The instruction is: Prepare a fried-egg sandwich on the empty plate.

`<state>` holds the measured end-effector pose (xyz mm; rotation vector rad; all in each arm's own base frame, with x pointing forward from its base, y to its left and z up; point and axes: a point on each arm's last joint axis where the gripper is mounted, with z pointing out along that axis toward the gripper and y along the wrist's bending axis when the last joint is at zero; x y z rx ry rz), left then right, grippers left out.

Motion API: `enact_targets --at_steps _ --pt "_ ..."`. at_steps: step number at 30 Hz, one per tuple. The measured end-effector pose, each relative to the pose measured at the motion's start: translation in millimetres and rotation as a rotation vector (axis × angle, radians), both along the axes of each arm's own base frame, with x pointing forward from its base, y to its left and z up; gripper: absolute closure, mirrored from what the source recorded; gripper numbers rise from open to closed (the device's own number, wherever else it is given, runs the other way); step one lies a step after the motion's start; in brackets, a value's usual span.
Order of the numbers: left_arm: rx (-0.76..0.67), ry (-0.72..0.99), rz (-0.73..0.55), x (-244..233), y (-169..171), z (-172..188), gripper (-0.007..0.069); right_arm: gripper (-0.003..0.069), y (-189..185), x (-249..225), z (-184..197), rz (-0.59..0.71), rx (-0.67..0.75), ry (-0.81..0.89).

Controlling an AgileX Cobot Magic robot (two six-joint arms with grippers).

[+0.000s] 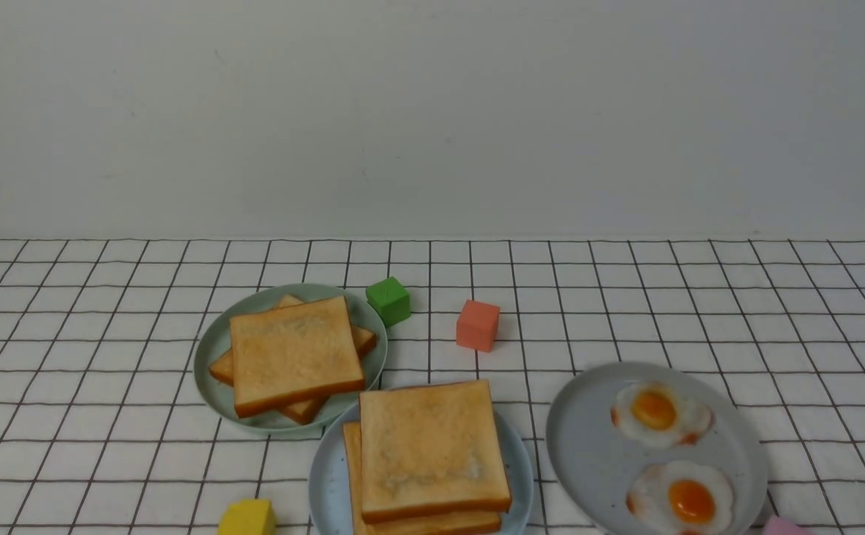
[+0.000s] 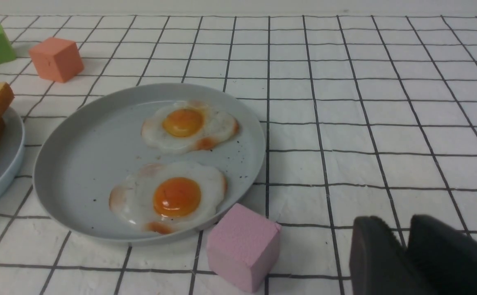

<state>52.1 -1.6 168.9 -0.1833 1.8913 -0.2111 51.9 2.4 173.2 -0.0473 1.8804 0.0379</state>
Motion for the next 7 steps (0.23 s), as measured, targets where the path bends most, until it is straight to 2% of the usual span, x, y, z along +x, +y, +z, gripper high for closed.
enact_targets --at_steps 7 --pt "0.0 0.0 0.0 0.0 0.0 0.0 0.0554 0.0495 0.0 0.0 0.0 0.0 0.0 0.0"
